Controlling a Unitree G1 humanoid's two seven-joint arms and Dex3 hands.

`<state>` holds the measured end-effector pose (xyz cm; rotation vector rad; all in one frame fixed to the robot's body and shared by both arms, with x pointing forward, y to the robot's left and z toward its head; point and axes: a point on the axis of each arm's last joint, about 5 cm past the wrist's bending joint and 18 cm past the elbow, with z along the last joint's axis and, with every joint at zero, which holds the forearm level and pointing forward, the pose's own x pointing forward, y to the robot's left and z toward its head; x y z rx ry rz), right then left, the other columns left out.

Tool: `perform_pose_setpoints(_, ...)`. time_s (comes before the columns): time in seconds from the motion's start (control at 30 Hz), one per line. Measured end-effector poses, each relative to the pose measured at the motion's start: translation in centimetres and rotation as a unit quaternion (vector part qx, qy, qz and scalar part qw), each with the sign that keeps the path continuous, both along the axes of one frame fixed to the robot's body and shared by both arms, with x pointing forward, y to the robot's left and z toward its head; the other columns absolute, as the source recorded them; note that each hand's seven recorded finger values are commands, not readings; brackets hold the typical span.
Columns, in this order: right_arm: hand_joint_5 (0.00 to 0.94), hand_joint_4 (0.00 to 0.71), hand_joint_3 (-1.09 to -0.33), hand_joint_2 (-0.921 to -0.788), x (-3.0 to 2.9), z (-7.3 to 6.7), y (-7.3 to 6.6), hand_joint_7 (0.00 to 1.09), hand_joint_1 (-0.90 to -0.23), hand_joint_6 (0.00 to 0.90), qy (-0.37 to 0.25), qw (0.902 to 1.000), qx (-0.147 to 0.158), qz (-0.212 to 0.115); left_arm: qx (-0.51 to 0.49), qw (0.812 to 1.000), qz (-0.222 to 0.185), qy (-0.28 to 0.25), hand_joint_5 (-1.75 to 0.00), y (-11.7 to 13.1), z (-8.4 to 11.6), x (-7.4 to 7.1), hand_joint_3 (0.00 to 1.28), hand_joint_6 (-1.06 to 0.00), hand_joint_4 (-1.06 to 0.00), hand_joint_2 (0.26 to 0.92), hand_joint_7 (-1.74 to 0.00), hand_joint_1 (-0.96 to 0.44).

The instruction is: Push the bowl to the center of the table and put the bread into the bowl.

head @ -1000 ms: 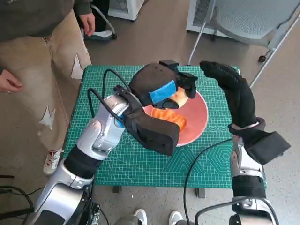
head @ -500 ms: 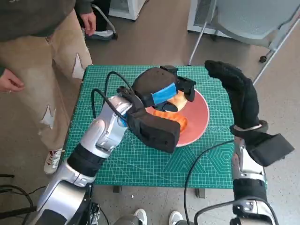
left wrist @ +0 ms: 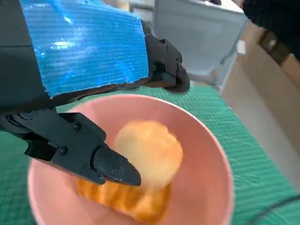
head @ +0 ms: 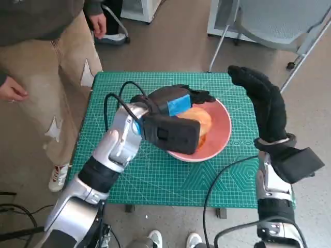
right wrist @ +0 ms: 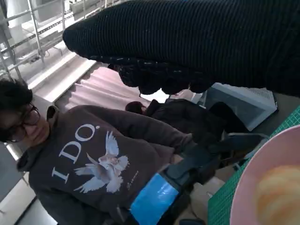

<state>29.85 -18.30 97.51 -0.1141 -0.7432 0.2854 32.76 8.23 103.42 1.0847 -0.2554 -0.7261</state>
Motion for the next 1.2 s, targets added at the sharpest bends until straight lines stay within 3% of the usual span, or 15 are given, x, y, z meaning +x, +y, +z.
perform_pose_setpoints(0.27, 0.003, 0.159, -0.819, -0.921, 0.07, -0.2, 0.1, 0.42, -0.723, -0.001, 0.005, 1.0000, 0.002, 0.000, -0.072, 0.997, -0.017, 0.014, 0.00, 1.4, -1.2, 0.8, 0.05, -0.13, 0.00, 0.751, -0.01, -0.15)
perform_pose_setpoints(0.47, 0.002, 0.159, -0.819, -0.921, 0.10, -0.1, 0.2, 0.42, -0.720, -0.001, 0.002, 1.0000, 0.002, 0.002, -0.143, 0.989, -0.015, 0.031, 0.00, 2.9, -1.8, 1.4, 0.05, -0.10, 0.00, 0.796, 0.00, -0.30)
perform_pose_setpoints(0.7, 0.003, 0.160, -0.818, -0.921, 0.20, 0.3, 0.4, 0.42, -0.725, -0.001, -0.009, 1.0000, 0.002, 0.005, -0.255, 0.966, -0.012, 0.028, 0.00, 5.1, -2.1, 1.7, 0.04, -0.11, 0.00, 0.878, -0.01, -0.49)
perform_pose_setpoints(0.97, 0.000, 0.155, -0.814, -0.921, 0.38, 1.6, 0.9, 0.42, -0.729, -0.001, -0.036, 0.9993, -0.004, 0.006, -0.429, 0.903, -0.029, -0.021, 0.00, 7.2, -2.0, 1.2, 0.15, -0.14, 0.00, 0.919, -0.02, -0.62)
perform_pose_setpoints(1.2, 0.001, 0.149, -0.813, -0.921, 0.44, 2.8, 2.0, 0.43, -0.728, 0.001, -0.065, 0.9977, -0.007, 0.018, -0.538, 0.841, -0.055, -0.035, 0.00, 7.6, -3.6, -0.1, 0.19, -0.17, 0.00, 0.921, -0.03, -0.65)
